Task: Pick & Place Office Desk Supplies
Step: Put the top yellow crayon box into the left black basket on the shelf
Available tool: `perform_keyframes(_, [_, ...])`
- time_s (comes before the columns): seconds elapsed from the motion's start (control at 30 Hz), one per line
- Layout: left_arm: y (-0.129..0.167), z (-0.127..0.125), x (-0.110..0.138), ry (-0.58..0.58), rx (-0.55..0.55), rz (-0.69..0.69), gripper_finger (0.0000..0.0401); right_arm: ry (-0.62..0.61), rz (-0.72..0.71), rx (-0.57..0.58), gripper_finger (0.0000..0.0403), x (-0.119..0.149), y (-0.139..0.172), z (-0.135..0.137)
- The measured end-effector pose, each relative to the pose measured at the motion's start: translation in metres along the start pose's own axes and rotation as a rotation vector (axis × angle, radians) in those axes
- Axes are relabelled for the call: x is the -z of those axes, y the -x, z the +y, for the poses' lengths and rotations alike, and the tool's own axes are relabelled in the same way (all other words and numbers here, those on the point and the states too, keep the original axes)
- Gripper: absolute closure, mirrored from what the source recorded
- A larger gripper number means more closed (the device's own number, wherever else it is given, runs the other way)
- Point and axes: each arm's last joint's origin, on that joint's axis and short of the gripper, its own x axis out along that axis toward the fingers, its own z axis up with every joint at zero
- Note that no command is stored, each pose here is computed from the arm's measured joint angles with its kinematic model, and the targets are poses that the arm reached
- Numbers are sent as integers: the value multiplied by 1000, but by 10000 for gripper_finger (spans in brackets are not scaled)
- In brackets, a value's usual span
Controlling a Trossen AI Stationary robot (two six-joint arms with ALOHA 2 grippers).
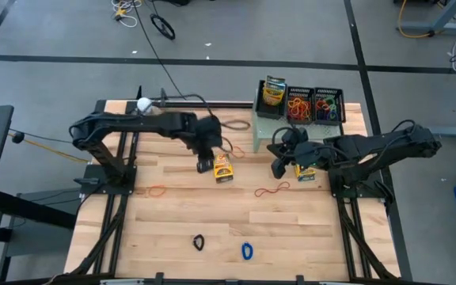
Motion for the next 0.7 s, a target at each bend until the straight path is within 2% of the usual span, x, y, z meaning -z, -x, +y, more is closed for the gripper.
perform_keyframes(0.07, [-13, -5, 0, -97, -14, 30, 325, -6, -11, -7, 397, 1, -2, 1])
perform_keyframes(0.17, [-40, -7, -2, -214, -110, 77, 290, -7, -15, -13, 396, 0, -2, 1])
perform_keyframes(0.23, [-56, -2, -6, -225, -174, 73, 270, -6, -14, -13, 395, 0, -2, 1])
perform_keyframes(0.33, [-78, 16, -12, -183, -193, 45, 258, -6, -10, -23, 394, 1, -1, 2])
perform_keyframes(0.43, [-96, 39, -12, -124, -197, 63, 267, -8, -16, -46, 394, 1, 1, 5])
perform_keyframes(0.57, [-111, 65, -4, -57, -180, 140, 301, 1, -21, -60, 394, 3, 4, 9])
perform_keyframes(0.7, [-117, 69, 3, -31, -88, 191, 345, 8, -23, -71, 394, 5, 6, 12])
